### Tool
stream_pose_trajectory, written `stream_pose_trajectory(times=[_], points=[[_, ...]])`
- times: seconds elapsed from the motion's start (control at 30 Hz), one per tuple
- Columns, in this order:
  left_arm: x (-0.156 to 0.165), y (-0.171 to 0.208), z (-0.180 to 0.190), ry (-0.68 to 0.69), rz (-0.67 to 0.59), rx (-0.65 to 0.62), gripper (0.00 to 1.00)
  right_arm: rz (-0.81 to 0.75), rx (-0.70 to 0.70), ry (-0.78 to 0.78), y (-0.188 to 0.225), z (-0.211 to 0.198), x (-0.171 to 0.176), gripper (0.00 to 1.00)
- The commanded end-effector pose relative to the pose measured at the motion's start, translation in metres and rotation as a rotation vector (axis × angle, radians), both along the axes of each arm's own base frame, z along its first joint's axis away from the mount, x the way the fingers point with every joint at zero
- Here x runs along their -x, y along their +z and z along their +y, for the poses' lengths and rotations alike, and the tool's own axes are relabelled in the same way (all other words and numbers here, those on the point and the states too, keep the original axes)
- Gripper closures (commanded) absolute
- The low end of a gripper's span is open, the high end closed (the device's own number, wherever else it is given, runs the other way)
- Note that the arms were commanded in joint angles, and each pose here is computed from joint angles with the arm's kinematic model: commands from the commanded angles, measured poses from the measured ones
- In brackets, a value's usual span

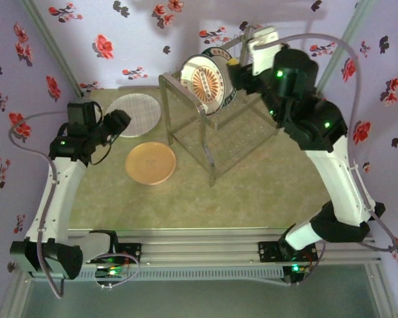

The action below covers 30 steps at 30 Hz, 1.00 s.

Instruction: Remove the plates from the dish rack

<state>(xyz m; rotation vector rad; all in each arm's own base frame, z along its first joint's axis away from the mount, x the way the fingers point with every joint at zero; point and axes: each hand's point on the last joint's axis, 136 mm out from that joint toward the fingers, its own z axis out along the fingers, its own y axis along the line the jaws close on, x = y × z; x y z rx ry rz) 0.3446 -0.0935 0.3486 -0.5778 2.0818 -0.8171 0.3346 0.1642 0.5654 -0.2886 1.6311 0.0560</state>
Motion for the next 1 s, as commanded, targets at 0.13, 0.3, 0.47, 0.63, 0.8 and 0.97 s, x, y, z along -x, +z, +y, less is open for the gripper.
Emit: stream_pose_trajectory(times=[0.13, 0.3, 0.47, 0.63, 0.8, 0.97], points=[[0.011, 0.141, -0.058, -0.186, -0.478, 0.029, 0.42, 0.126, -0.199, 0.176, -0.019, 0.008, -0.015, 0.20], [0.035, 0.199, -0.093, -0.305, -0.690, 0.092, 0.42, 0.243, -0.270, 0.273, -0.041, 0.018, -0.030, 0.22], [0.056, 0.226, -0.118, -0.387, -0.787, 0.079, 0.42, 0.338, -0.298, 0.314, -0.062, 0.027, -0.042, 0.25], [0.068, 0.238, -0.131, -0.421, -0.819, 0.023, 0.42, 0.411, -0.289, 0.318, -0.083, 0.033, -0.052, 0.29], [0.073, 0.242, -0.137, -0.432, -0.835, 0.010, 0.42, 0.443, -0.275, 0.301, -0.096, 0.031, -0.060, 0.39], [0.074, 0.242, -0.141, -0.441, -0.836, 0.012, 0.41, 0.469, -0.276, 0.315, -0.104, 0.035, -0.066, 0.45]])
